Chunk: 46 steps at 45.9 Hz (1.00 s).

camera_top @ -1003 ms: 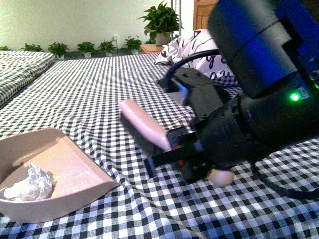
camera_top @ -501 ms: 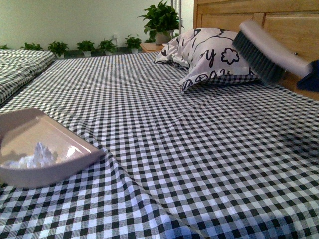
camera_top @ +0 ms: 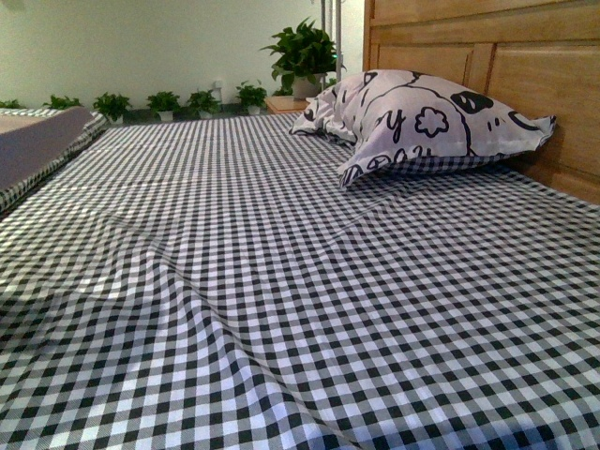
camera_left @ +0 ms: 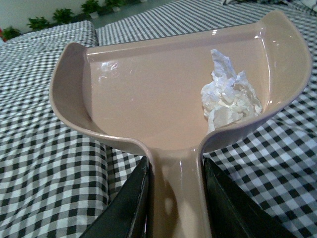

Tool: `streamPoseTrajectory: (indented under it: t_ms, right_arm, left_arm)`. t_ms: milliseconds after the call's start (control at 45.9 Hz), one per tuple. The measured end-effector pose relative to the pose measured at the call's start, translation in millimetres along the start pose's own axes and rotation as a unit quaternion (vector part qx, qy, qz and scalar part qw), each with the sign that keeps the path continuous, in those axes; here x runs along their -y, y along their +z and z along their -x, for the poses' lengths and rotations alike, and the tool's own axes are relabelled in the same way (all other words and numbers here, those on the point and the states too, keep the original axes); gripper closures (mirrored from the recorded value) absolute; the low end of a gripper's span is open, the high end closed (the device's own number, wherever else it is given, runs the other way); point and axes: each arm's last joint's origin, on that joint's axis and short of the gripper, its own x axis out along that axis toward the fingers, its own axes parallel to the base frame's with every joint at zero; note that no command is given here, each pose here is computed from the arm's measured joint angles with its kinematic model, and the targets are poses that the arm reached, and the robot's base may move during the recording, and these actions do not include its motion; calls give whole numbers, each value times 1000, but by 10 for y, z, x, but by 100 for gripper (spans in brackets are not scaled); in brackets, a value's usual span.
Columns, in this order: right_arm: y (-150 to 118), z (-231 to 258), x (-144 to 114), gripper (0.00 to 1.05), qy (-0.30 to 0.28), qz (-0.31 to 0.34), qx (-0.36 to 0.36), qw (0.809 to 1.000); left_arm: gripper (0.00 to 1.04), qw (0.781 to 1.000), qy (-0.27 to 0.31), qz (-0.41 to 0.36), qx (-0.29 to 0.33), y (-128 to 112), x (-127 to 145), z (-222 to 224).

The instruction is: Clean up trash

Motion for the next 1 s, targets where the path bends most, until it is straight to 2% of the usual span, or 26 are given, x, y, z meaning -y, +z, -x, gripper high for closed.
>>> streamPoseTrajectory:
  t_ms: [153, 327, 501, 698, 1003]
  right_arm:
    - [-1, 347, -48, 85, 27, -43, 7, 999]
    - [31, 521, -239, 85, 26, -92, 11, 995]
    - [104, 677, -659, 85, 28, -141, 24, 989]
    - [196, 656, -962, 85, 13, -180, 34, 983]
    - [222, 633, -954, 85, 9, -191, 42, 981]
  left_arm:
    - [76, 999, 22, 16, 26, 166, 104, 242]
    - [76, 998, 28, 33, 37, 161, 249, 521]
    - [76, 997, 47, 50, 45, 155, 318, 822]
    - [76, 994, 47, 77, 62, 229, 386, 1113]
    - [76, 990, 15, 100, 101, 404, 555, 1514]
